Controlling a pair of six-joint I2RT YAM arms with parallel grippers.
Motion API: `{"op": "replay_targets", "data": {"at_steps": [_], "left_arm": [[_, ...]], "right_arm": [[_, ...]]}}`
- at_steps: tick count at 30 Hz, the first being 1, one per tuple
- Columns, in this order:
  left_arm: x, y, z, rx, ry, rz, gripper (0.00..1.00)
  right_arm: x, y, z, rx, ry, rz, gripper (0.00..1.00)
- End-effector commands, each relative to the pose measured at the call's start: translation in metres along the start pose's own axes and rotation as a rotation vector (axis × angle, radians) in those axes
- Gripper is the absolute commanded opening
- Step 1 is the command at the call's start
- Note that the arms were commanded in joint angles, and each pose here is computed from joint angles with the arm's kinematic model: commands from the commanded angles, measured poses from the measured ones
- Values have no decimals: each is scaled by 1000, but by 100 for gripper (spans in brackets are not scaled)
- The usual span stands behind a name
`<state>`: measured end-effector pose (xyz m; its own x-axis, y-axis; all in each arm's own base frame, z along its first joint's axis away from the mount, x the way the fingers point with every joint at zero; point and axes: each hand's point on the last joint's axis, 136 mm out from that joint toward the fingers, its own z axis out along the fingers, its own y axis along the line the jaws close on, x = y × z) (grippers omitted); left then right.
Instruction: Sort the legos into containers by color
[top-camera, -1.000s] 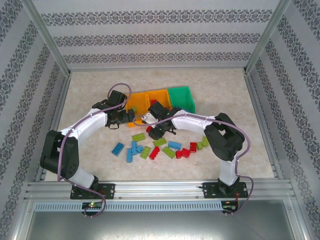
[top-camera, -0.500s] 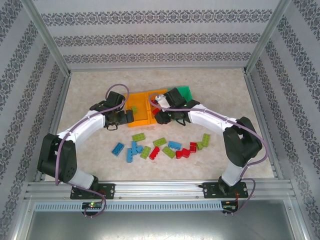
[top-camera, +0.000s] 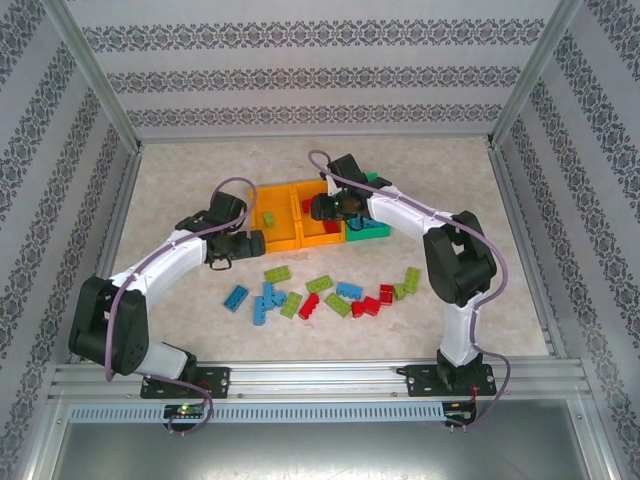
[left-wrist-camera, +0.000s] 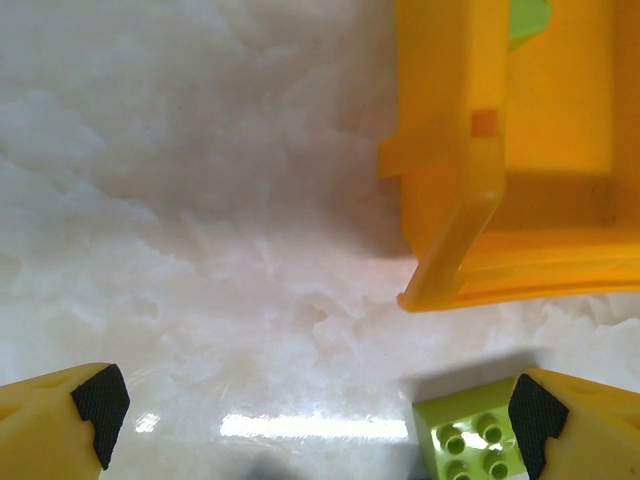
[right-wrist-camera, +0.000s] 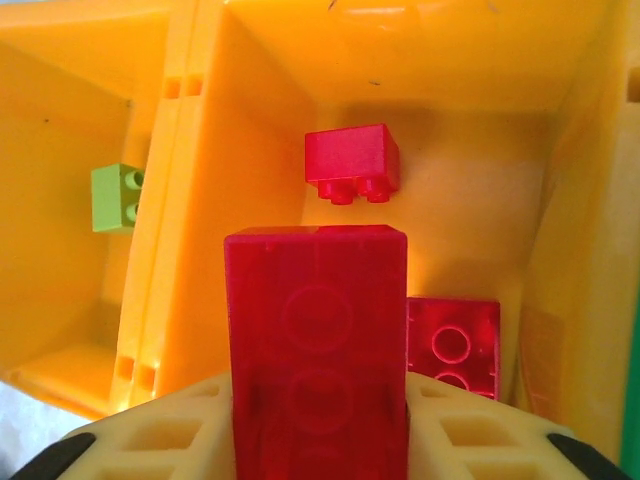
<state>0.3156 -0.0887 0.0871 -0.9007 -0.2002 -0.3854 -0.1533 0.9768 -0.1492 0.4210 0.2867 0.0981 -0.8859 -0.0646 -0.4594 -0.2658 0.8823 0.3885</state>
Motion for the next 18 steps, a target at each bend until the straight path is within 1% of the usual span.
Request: {"op": "replay_targets", "data": {"at_steps": [1,6,10,15,18], "left_arm": [[22,14,-5,-39,49,12,100],[47,23,-5,-51,97,-31,99],[60,30,-10,-70,115,-50,97],[77,30,-14,-78,136,-33,94],[91,32,-11,-102,176,-18,93]], "right_arm": [[-1,-7,5,54,28,62,44],[-3,-9,10,76,44,72,55],[-5,-4,8,57,38,72,61],[-10,11,-3,-1,8,77,66],[-15,18,-10,-40,-16,97,67]]}}
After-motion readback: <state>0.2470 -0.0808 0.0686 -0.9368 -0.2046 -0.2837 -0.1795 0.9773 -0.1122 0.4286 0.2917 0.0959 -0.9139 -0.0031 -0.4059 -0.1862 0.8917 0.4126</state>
